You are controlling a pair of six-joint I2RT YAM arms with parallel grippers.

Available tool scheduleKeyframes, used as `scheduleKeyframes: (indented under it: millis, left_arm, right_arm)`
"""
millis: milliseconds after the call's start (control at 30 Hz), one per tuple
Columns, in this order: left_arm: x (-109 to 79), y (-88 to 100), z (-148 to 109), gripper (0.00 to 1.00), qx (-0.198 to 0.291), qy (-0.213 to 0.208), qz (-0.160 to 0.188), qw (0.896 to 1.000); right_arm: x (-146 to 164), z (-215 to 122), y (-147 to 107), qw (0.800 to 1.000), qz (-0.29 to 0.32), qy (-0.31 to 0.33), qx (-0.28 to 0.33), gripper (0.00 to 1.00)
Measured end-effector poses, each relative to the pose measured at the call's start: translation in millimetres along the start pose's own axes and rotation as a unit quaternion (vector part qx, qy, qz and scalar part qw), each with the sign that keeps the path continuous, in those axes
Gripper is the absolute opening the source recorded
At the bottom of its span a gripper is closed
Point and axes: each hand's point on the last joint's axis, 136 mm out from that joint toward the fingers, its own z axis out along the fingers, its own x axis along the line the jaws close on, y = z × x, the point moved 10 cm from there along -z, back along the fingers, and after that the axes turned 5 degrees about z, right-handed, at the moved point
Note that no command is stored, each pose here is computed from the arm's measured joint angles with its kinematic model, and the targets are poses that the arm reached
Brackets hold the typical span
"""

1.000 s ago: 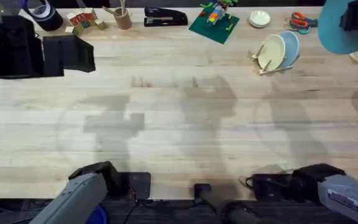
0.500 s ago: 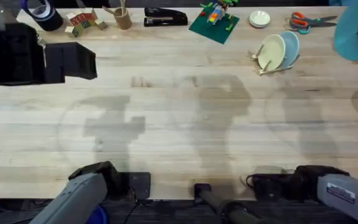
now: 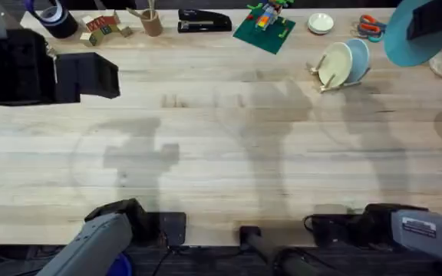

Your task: Pick up the plates from the table one by one and place each into a slot on the dish rack.

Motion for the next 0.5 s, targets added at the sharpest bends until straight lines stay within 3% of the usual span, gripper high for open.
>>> scheduleKeyframes:
  millis: [500]
  left_arm:
    - [0.0,0.0,0,0.995,0.000,0.000,0.000,1.000]
  right_arm:
    - [-29,2,11,0.999,-0.003,0.007,-0.046,0.048]
